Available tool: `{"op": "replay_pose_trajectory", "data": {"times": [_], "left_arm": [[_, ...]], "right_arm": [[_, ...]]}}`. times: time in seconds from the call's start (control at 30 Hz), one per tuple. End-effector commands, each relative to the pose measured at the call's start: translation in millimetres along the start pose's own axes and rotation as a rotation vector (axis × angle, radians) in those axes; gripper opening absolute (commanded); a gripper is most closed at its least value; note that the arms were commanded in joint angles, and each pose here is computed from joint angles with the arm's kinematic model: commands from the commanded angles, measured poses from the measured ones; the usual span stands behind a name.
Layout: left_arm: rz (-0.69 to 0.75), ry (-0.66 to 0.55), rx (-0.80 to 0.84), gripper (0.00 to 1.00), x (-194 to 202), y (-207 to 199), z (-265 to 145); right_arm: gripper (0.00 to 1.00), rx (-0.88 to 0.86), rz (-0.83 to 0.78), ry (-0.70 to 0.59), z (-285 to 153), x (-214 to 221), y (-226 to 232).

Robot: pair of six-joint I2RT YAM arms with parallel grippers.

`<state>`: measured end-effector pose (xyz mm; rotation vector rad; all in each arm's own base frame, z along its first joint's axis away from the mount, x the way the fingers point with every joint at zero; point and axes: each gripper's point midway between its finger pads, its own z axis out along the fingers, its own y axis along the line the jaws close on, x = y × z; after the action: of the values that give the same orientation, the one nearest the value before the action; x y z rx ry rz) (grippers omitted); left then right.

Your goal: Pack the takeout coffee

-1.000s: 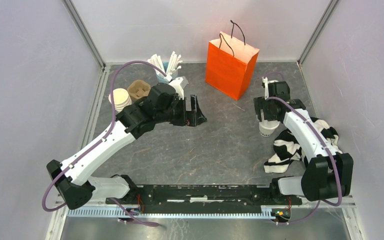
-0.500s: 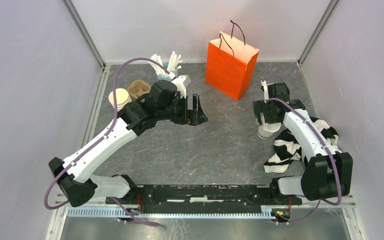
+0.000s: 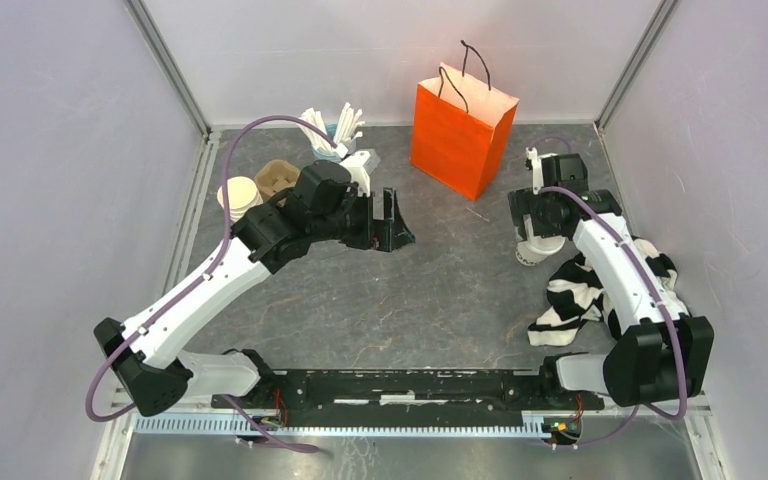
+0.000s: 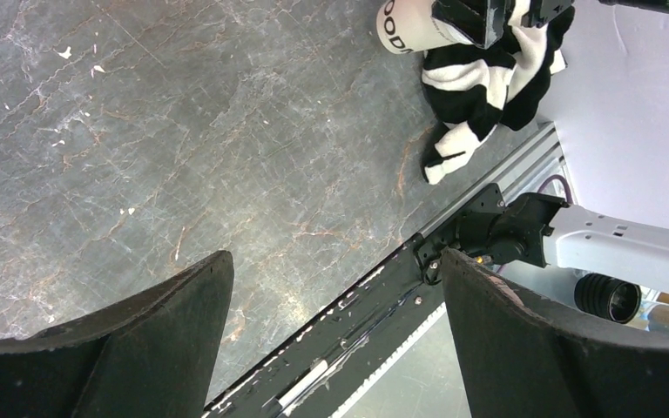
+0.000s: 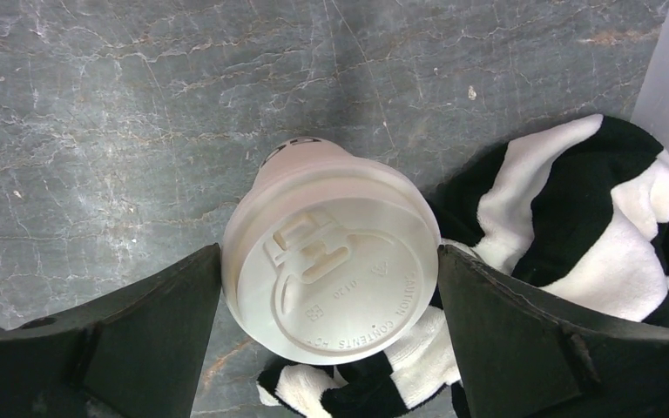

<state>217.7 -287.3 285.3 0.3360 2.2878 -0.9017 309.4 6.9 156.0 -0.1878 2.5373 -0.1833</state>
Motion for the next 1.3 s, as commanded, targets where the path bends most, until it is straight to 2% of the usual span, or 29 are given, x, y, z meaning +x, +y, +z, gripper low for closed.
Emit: {"op": "replay_pose_trajectory", "data": {"times": [0.0, 0.33, 0.47, 0.67, 0.9, 1.27], "left_arm": [[0.01, -0.081, 0.047, 0.94, -15.8, -11.5, -18.8], [-0.033, -0.092, 0.053, 0.94, -11.3, -10.4, -23.1], [-0.122, -0.051, 0.105, 0.96, -5.4, -15.7, -12.2], [-0.353, 0.033, 0.22, 0.96, -10.2, -8.8, 29.3], [-0.416, 0.087, 0.334, 0.96, -31.2, -18.5, 90.4], [-0.507, 0.133, 0.33, 0.92, -42.6, -3.7, 193.3]], "right_arm": [[0.98, -0.016, -0.01, -0.044, -4.6, -5.5, 0.6], [0.98, -0.065, -0.018, -0.04, 5.5, 2.8, 11.5], [0.98, -0.14, -0.048, -0.057, 2.6, 3.6, 24.5], [0.98, -0.218, -0.139, -0.074, -1.1, 6.0, 51.7], [0.98, -0.244, -0.208, -0.074, -0.8, 11.6, 69.1], [0.98, -0.269, -0.246, -0.105, -10.1, 14.1, 82.4]]}}
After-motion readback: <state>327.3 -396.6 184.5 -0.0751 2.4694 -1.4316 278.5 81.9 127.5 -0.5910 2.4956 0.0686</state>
